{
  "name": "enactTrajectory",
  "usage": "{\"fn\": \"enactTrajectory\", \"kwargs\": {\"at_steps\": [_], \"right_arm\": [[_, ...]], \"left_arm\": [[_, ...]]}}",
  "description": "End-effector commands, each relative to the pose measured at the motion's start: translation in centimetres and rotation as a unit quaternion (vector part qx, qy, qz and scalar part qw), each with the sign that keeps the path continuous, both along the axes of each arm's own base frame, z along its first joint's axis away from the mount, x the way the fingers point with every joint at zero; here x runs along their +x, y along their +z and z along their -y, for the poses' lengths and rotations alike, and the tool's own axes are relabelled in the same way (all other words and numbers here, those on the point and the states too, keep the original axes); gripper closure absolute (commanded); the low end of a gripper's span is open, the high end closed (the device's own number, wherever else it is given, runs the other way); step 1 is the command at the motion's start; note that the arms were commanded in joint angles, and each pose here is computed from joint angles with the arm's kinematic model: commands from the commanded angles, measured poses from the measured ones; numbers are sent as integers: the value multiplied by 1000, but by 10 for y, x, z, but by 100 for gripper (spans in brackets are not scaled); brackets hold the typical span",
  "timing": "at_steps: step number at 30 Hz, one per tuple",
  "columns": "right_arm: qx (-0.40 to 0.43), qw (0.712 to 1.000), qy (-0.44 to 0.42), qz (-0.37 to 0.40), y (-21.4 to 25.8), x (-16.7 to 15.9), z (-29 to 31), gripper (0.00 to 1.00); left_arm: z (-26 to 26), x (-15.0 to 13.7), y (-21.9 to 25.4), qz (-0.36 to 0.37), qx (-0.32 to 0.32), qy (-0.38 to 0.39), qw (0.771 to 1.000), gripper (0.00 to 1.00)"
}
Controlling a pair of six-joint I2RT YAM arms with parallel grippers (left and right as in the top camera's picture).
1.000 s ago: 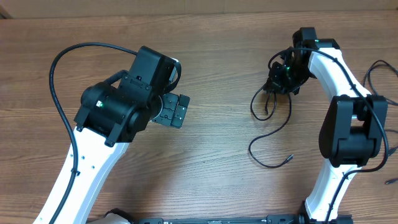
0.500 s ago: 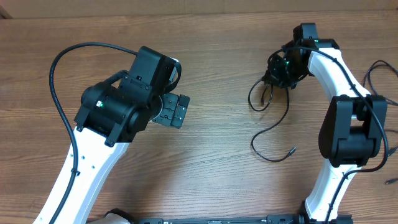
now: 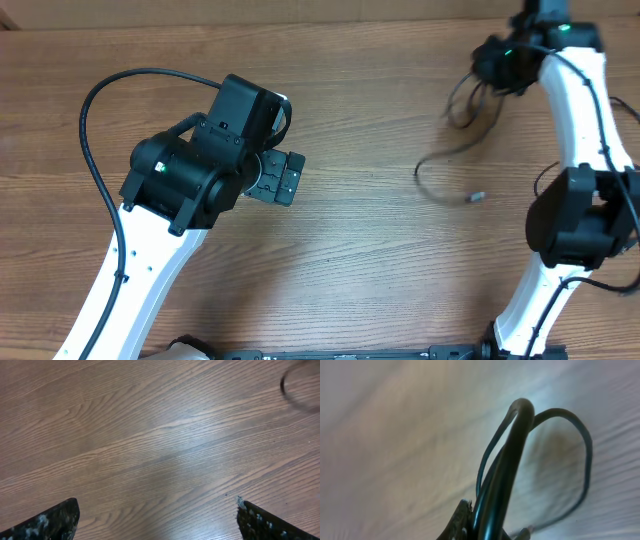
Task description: Untangle cables
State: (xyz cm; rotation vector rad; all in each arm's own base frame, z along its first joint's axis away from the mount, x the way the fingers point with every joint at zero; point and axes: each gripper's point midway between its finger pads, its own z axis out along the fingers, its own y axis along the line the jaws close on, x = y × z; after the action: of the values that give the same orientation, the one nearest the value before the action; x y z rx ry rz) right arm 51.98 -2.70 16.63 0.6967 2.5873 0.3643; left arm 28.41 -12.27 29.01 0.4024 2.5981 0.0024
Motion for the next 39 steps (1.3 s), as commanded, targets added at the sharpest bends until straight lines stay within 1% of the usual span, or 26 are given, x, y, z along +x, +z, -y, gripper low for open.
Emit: {"fn": "enactTrajectory", "kwargs": {"at_steps": [1, 5, 8, 13, 17, 18, 19, 20, 21, 22, 26, 28, 30, 34, 37, 39], "right_arm": [[-63, 995, -49, 59, 48, 11, 42, 96], [-130, 981, -110, 88, 74, 14, 89, 96], [-176, 968, -153, 96, 83, 12, 119, 96], [-225, 950, -202, 81, 86, -1, 156, 96], [-250, 943, -216, 49, 79, -15, 166, 96], [-251, 943, -216, 42, 77, -18, 167, 88], [-252, 943, -215, 32, 74, -22, 167, 69], [-251, 944, -215, 25, 72, -25, 167, 46], [-250, 944, -216, 20, 71, -27, 168, 6], [-248, 944, -215, 13, 69, -30, 168, 0], [-246, 947, -205, -26, 59, -46, 163, 0], [-230, 953, -190, -43, 52, -51, 154, 0], [-170, 971, -154, -63, 40, -55, 128, 0], [-77, 987, -108, -90, 29, -64, 90, 0], [-35, 990, -90, -99, 27, -68, 74, 0], [-26, 991, -87, -101, 26, -69, 70, 0]], "left_arm": [[-2, 3, 0, 3, 2, 11, 1000, 0], [-2, 3, 0, 3, 2, 11, 1000, 0], [-2, 3, 0, 3, 2, 11, 1000, 0], [-2, 3, 0, 3, 2, 11, 1000, 0], [-2, 3, 0, 3, 2, 11, 1000, 0], [-2, 3, 0, 3, 2, 11, 1000, 0], [-2, 3, 0, 3, 2, 11, 1000, 0], [-2, 3, 0, 3, 2, 11, 1000, 0], [-2, 3, 0, 3, 2, 11, 1000, 0], [-2, 3, 0, 3, 2, 11, 1000, 0], [-2, 3, 0, 3, 2, 11, 1000, 0], [-2, 3, 0, 3, 2, 11, 1000, 0], [-2, 3, 0, 3, 2, 11, 1000, 0], [-2, 3, 0, 3, 2, 11, 1000, 0], [-2, 3, 0, 3, 2, 11, 1000, 0], [-2, 3, 0, 3, 2, 11, 1000, 0]]}}
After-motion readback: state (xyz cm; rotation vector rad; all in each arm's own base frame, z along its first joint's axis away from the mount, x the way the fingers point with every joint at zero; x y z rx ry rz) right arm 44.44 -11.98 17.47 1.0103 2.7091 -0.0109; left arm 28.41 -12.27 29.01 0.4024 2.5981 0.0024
